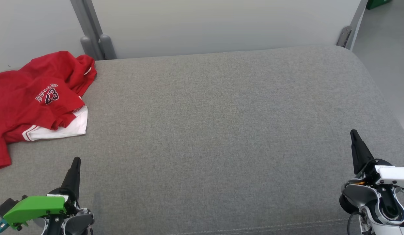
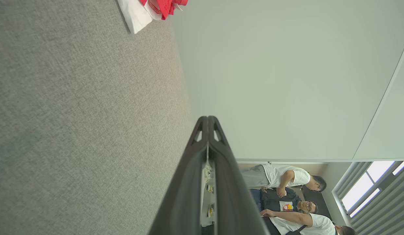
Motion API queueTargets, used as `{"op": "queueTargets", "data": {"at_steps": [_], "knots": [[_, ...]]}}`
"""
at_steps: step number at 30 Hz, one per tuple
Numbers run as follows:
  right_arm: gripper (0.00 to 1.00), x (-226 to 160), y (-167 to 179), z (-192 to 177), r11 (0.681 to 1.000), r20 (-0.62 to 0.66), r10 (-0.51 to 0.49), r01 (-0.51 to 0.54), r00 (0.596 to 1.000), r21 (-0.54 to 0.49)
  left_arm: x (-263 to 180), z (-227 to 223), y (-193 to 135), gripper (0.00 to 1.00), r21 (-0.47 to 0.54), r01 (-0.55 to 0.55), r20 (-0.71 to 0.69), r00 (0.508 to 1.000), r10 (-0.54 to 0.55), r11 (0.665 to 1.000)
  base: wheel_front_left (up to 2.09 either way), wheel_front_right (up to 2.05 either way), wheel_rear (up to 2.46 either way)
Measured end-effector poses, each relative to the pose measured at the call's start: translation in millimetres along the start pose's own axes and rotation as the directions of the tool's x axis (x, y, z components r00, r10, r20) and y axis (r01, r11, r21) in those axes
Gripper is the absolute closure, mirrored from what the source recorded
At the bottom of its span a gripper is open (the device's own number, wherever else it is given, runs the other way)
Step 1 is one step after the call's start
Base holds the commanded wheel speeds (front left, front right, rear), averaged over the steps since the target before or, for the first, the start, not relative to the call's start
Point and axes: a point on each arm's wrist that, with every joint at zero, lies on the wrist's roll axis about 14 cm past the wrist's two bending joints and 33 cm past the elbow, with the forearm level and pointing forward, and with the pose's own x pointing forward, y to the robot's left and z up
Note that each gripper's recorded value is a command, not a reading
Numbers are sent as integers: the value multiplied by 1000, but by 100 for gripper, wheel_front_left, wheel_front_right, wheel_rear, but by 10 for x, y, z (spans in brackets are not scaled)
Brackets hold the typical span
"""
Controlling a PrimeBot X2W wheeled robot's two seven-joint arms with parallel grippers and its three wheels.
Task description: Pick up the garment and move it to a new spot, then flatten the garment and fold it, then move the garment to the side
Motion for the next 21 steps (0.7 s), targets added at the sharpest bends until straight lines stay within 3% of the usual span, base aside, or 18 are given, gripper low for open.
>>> {"op": "queueTargets", "data": {"at_steps": [21], "knots": [[100, 0, 0, 0, 1000, 0, 0, 0, 1000, 0, 0, 0, 0, 100, 0, 0, 0, 1000, 0, 1000, 0, 0, 0]]}}
